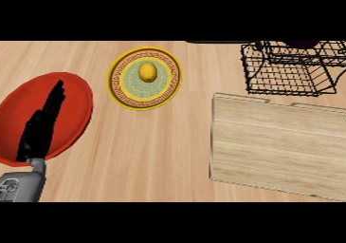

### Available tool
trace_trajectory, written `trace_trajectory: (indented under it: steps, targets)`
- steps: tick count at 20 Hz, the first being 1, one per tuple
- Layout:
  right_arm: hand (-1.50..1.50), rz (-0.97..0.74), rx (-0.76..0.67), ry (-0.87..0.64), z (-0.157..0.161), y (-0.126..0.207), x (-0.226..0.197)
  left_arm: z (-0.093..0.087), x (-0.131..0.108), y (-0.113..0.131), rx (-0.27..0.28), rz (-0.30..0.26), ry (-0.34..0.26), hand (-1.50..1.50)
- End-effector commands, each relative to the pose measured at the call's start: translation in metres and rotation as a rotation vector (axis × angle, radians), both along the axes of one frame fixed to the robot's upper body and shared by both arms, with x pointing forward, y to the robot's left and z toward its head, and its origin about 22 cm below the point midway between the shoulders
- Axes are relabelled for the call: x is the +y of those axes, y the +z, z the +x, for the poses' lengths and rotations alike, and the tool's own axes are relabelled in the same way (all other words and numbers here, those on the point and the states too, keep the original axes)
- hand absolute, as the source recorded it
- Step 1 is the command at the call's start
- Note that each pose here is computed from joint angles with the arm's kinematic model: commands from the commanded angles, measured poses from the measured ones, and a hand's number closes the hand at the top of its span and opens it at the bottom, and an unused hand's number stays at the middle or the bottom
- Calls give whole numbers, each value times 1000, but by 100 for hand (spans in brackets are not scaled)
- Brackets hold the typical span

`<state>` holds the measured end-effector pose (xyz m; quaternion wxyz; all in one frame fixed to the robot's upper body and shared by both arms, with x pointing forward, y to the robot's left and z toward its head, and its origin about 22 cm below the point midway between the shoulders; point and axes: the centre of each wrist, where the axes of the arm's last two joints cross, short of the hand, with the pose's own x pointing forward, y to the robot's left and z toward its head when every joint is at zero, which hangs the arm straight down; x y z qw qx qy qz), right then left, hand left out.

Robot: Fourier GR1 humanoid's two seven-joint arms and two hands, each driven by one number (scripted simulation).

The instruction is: Pick the eggplant from the tray and place it in the tiered basket

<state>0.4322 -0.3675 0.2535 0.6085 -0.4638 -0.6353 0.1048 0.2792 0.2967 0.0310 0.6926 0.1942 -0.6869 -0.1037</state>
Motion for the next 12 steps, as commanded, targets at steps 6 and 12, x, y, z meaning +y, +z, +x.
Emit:
trace_trajectory:
  steps: [6,12]
  targets:
    - [-150,184,51,-71,-65,23,-101,-1,20,-4,10,-1,33,0]
    - [-150,213,15,-61,-130,6,-164,-1,5,15,-1,12,44,0]
